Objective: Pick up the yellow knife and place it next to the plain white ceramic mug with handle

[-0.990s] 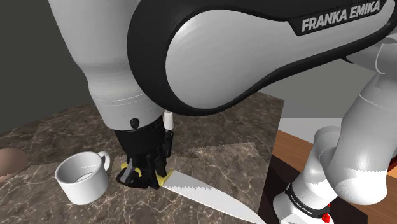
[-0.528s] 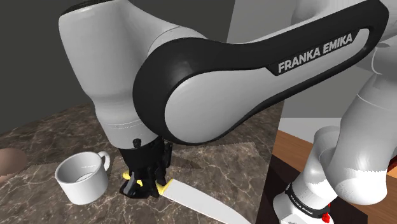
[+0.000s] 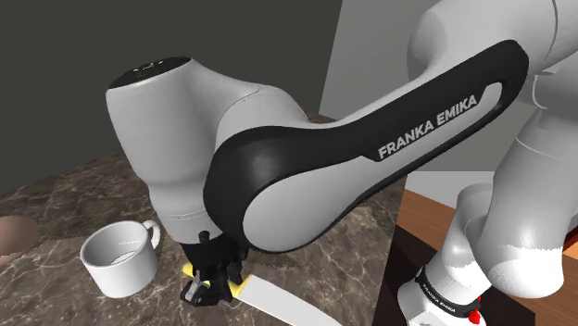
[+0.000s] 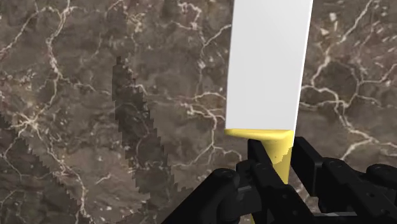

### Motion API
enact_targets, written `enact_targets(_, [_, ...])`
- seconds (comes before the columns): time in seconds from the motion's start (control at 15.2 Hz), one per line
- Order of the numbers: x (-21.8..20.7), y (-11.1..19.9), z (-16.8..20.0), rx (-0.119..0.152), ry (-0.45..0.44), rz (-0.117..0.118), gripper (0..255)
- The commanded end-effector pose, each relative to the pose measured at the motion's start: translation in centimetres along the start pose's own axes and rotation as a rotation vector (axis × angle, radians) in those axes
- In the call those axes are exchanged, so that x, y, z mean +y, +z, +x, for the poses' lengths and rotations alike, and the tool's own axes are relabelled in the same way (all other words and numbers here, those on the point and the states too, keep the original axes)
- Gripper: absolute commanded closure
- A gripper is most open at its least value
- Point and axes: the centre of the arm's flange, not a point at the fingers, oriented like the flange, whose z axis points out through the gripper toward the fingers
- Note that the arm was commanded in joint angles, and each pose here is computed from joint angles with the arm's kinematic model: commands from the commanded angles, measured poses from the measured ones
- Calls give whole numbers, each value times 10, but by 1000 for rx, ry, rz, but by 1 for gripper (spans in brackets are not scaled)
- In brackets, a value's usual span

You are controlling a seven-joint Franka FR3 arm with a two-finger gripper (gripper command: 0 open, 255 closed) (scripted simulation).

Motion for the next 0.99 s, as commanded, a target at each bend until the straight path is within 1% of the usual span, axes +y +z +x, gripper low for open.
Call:
enact_targets(0.0, [-1, 11, 3, 1, 0, 0, 255])
enact_targets(0.66, [-5, 66, 13, 1, 0, 0, 255])
enact_targets(0.92, [-5, 66, 13, 1, 0, 0, 255])
